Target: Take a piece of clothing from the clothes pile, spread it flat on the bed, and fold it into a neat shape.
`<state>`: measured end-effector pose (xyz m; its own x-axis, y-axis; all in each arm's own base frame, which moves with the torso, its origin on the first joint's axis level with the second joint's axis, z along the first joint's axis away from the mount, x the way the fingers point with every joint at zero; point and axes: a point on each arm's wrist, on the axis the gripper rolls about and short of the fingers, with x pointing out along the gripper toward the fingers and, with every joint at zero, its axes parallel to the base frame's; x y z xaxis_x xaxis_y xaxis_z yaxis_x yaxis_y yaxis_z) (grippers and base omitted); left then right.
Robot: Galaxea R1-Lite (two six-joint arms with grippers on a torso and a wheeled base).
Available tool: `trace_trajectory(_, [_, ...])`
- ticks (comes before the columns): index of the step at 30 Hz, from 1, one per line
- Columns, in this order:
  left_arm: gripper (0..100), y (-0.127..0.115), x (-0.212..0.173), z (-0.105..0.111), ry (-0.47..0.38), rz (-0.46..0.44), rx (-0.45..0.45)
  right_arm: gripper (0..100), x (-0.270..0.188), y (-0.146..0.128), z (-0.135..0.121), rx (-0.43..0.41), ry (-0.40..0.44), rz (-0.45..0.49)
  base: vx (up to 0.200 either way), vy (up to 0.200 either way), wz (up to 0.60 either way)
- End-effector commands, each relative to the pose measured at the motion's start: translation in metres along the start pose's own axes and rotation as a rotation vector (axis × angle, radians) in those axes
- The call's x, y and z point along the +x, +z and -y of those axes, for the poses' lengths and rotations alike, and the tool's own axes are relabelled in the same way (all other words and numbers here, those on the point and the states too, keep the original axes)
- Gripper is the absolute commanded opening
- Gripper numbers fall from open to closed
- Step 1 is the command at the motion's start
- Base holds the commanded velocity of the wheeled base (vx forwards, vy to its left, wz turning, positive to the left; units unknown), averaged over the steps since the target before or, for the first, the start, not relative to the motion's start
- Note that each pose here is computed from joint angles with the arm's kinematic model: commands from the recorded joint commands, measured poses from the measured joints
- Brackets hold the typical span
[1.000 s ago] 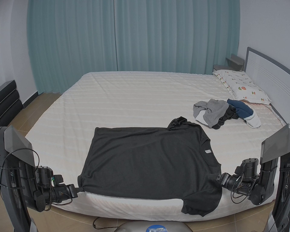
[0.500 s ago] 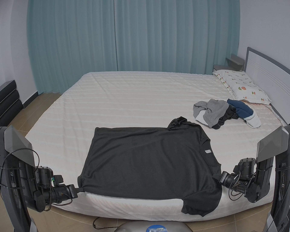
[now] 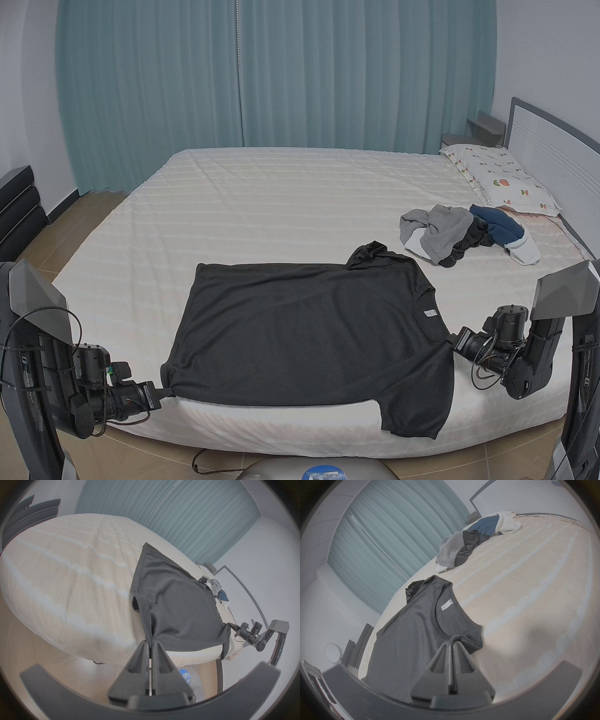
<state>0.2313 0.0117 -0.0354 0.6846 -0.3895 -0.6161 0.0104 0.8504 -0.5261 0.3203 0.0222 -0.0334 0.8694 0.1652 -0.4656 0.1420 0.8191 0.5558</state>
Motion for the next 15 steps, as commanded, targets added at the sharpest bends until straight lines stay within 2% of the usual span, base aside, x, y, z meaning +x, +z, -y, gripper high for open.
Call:
trace_trajectory(1, [0, 0.000, 0.001, -0.001, 0.001, -0.002, -0.002, 0, 0.010, 0.005, -0.005, -0.011, 0.024, 0.022, 0.000, 0.000, 0.00])
trace_trajectory(2, [0, 0.000, 0.001, 0.000, 0.000, -0.003, -0.001, 0, 0.012, 0.004, -0.004, -0.012, 0.023, 0.017, 0.000, 0.000, 0.00])
trace_trajectory(3, [0, -0.001, 0.001, 0.000, 0.001, -0.004, -0.002, 100, 0.013, 0.001, -0.002, -0.012, 0.018, 0.009, 0.000, 0.000, 0.00])
trace_trajectory(11, [0, -0.002, 0.002, -0.001, 0.002, -0.009, -0.003, 100, -0.007, 0.008, 0.005, 0.000, 0.007, 0.003, 0.000, 0.000, 0.00])
trace_trajectory(15, [0, -0.002, 0.002, -0.002, 0.003, -0.008, -0.002, 100, -0.041, 0.011, 0.012, -0.008, 0.060, -0.050, 0.000, 0.000, 0.00])
